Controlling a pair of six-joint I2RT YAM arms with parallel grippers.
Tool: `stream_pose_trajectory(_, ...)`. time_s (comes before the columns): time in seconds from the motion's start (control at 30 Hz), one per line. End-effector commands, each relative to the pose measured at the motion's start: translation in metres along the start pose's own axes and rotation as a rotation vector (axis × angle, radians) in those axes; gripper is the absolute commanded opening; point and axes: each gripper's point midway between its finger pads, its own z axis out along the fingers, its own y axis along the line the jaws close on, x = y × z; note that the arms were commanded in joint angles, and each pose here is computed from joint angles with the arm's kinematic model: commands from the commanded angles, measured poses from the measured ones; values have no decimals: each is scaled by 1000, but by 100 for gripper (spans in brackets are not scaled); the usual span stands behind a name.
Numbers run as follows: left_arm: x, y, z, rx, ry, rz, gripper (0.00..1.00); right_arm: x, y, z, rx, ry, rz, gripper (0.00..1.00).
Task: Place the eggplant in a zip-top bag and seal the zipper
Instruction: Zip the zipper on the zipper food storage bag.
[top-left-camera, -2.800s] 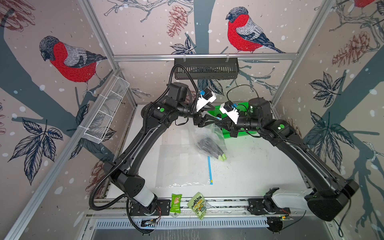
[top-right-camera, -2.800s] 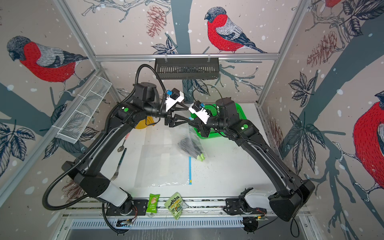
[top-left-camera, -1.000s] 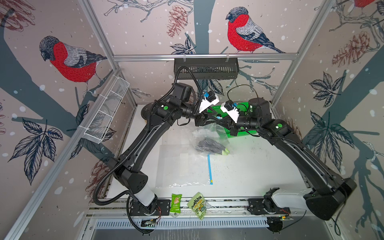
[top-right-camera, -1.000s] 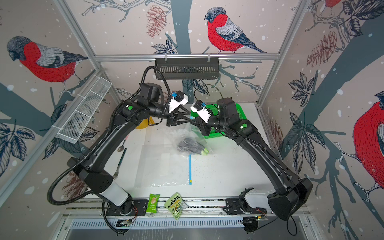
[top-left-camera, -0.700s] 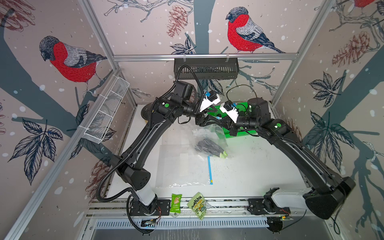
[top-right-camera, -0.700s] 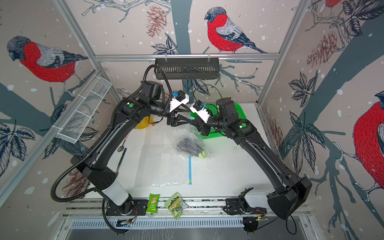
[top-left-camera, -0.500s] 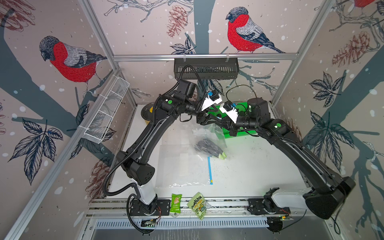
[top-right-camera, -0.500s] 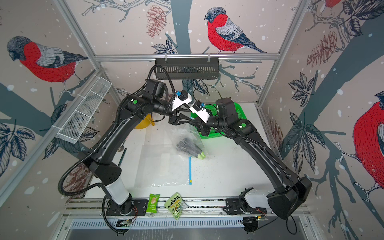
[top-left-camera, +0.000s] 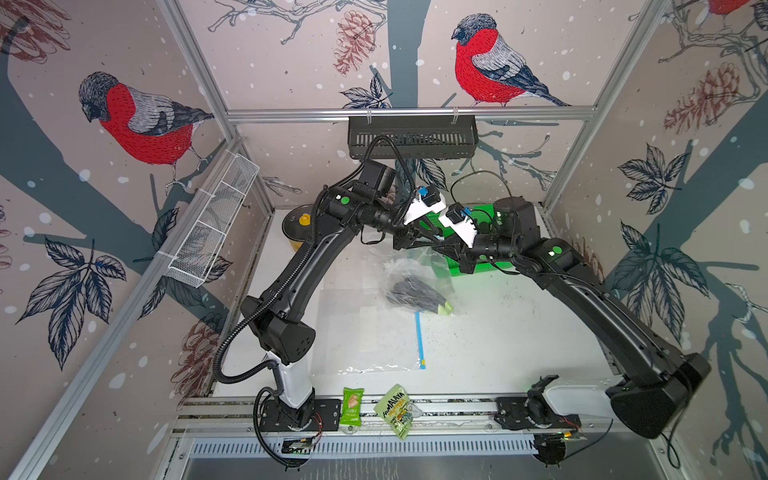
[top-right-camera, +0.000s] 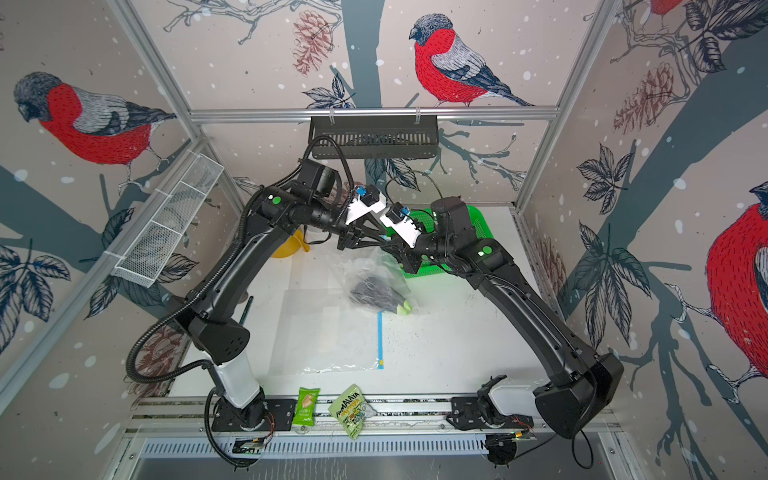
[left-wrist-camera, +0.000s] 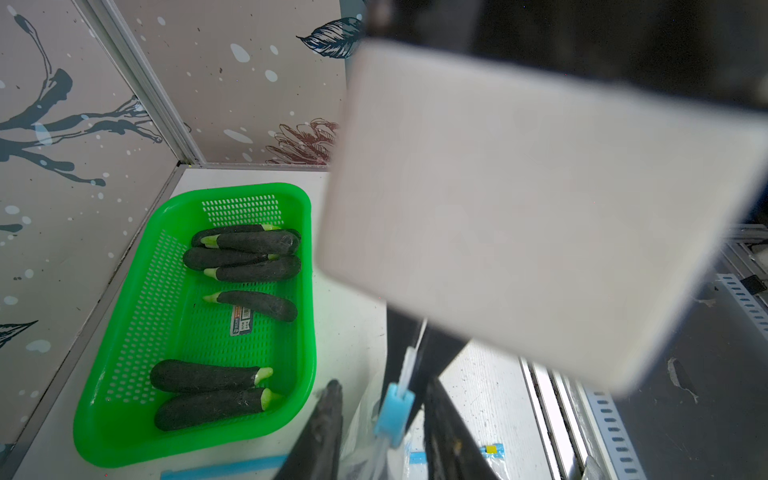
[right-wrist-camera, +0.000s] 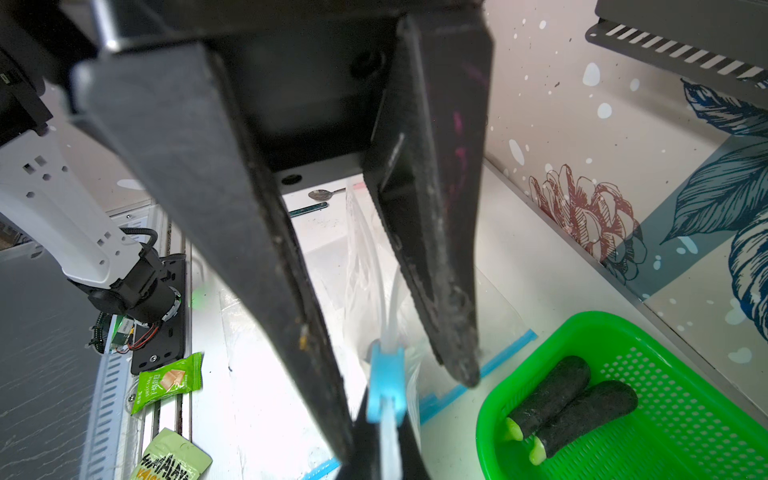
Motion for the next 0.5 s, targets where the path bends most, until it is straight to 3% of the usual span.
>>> stream_pose_trajectory(0.0,-1,-4,-2,2,-4,23,29,-8,1,1,-21,-39,-26,2)
stream_pose_trajectory(0.47,-7,-9,-6,11,-29,38,26,-4,-2,3,-17,-37,-14,2)
